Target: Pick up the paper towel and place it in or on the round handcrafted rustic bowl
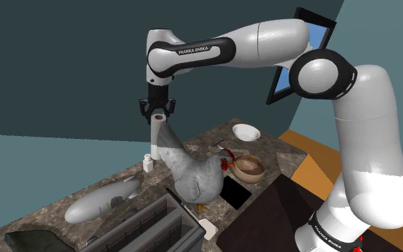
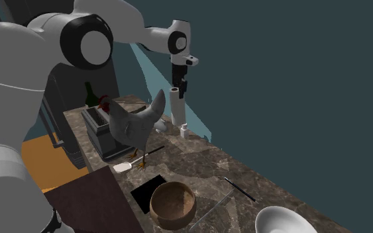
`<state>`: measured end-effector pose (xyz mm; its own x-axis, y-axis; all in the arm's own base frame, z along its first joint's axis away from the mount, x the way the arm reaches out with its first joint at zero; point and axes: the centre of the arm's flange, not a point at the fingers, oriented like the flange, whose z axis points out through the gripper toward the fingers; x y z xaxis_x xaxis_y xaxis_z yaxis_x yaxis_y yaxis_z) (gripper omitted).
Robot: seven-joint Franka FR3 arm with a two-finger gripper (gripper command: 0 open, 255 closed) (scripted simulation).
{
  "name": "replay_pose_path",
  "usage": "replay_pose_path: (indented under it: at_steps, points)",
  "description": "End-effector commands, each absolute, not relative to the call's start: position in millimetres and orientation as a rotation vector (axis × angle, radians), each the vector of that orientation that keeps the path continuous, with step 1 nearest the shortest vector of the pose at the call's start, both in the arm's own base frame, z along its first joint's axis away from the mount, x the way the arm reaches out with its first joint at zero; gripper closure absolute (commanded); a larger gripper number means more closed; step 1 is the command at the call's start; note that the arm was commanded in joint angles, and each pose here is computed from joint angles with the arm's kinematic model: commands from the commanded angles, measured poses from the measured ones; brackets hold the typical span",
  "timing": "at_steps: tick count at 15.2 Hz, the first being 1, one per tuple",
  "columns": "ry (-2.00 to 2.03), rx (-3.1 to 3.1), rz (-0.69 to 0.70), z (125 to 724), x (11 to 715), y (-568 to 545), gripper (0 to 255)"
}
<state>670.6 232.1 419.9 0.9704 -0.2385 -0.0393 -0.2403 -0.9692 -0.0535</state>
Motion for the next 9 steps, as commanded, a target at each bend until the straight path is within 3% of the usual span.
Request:
replay_pose_path:
  at_steps: [1,9]
  points:
    - [0.372,-3.061,0.051,431.2,670.1,232.3,255]
    - [0.372,-3.061,0.051,464.2,654.7,211.3,255]
